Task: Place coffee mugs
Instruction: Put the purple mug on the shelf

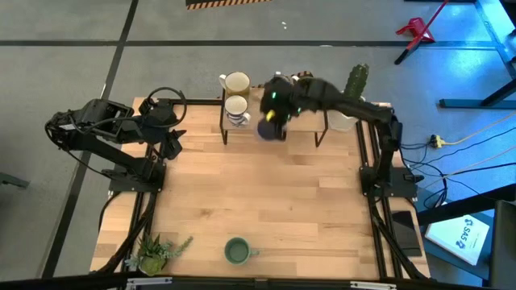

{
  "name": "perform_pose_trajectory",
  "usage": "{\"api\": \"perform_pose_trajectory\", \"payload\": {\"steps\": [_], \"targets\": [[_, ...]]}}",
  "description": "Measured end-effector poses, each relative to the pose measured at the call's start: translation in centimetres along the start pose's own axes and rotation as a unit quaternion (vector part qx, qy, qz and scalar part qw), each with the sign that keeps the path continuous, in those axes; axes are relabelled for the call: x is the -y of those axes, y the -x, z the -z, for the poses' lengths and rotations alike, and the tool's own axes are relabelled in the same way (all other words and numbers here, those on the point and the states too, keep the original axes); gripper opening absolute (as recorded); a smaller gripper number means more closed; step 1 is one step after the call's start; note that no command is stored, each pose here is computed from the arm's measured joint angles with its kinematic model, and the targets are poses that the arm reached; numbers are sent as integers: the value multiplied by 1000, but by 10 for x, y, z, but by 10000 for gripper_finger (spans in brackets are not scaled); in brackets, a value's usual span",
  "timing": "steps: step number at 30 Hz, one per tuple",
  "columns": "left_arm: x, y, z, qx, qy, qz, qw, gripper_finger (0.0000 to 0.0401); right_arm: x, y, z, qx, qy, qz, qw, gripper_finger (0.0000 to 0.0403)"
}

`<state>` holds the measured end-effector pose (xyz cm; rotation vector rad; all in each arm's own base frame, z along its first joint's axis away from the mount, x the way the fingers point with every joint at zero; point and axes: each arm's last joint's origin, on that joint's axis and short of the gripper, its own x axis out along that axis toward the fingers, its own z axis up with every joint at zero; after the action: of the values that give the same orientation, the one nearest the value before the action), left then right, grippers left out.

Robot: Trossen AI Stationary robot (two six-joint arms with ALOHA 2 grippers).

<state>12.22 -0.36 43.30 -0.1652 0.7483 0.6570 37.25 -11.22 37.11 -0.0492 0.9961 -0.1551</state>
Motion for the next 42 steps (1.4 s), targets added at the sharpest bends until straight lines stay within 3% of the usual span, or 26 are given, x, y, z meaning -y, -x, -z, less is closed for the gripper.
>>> {"api": "perform_pose_trajectory", "payload": {"steps": [5, 9, 19, 34, 42], "targets": [[0, 0, 0, 0, 0, -1, 1000, 182, 36, 20, 10, -29, -29, 41, 998, 1], [0, 0, 0, 2, 0, -4, 1000, 182, 52, 18, 17, -36, -35, 39, 998, 1], [-1, 0, -1, 8, 1, -13, 1000, 182, 57, -16, 14, -51, -20, 24, 998, 1], [-2, 0, -1, 14, 1, -20, 1000, 182, 66, -18, 11, -32, -18, 54, 998, 15], [-4, 2, 0, 18, 3, -20, 1000, 182, 67, -17, 11, -23, -21, 35, 999, 18]]}}
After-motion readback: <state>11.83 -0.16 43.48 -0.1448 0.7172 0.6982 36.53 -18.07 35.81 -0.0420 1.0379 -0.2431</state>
